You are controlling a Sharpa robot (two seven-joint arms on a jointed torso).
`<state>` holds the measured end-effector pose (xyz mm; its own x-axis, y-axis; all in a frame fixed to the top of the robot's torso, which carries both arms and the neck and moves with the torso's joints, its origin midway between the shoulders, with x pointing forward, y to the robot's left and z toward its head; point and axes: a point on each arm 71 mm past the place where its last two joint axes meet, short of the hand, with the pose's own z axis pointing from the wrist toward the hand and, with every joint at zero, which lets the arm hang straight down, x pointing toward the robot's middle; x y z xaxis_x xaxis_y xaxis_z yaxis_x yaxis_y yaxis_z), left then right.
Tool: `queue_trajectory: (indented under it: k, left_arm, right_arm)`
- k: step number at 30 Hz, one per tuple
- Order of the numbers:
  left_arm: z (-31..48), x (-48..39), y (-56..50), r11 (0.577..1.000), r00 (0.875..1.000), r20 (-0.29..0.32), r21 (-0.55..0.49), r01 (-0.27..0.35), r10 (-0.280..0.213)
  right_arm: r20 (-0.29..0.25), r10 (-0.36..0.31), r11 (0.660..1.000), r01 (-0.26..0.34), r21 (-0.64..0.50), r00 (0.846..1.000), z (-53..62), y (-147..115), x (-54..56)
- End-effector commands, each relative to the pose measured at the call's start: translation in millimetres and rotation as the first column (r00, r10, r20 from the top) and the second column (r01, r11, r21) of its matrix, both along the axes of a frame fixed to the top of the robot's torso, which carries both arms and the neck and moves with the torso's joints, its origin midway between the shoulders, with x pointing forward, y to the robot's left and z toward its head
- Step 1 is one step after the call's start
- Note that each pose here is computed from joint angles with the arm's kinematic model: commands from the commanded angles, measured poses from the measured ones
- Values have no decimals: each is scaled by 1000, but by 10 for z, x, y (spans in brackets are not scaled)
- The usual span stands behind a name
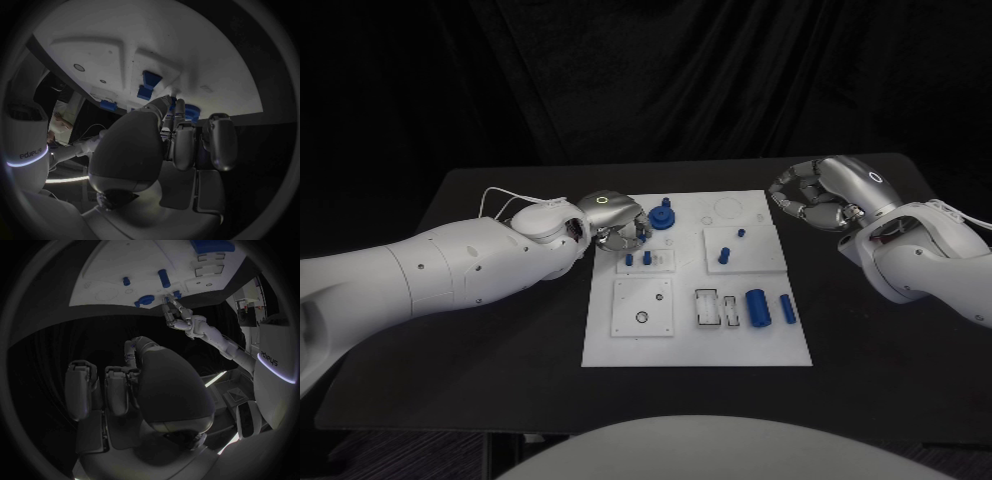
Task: Assemble the parts on the task board
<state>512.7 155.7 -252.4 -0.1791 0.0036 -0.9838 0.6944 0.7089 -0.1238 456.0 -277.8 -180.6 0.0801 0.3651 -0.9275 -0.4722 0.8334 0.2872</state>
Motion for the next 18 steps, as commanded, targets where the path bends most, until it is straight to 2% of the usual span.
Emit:
queue_trajectory:
  k: [1,12,18]
  left_arm:
    - [-34,-19,-26,1000,1000,-18,7,12,-12]
    - [-76,-11,10,999,999,-36,25,-22,23]
    - [-60,-6,54,999,999,1,5,-44,44]
  right_arm:
    - [-6,-4,1000,4,-2,1000,-10,-1,-1]
    - [-10,-6,1000,6,-4,1000,-15,-2,3]
    - [-11,-8,1000,8,-4,1000,-17,-10,1]
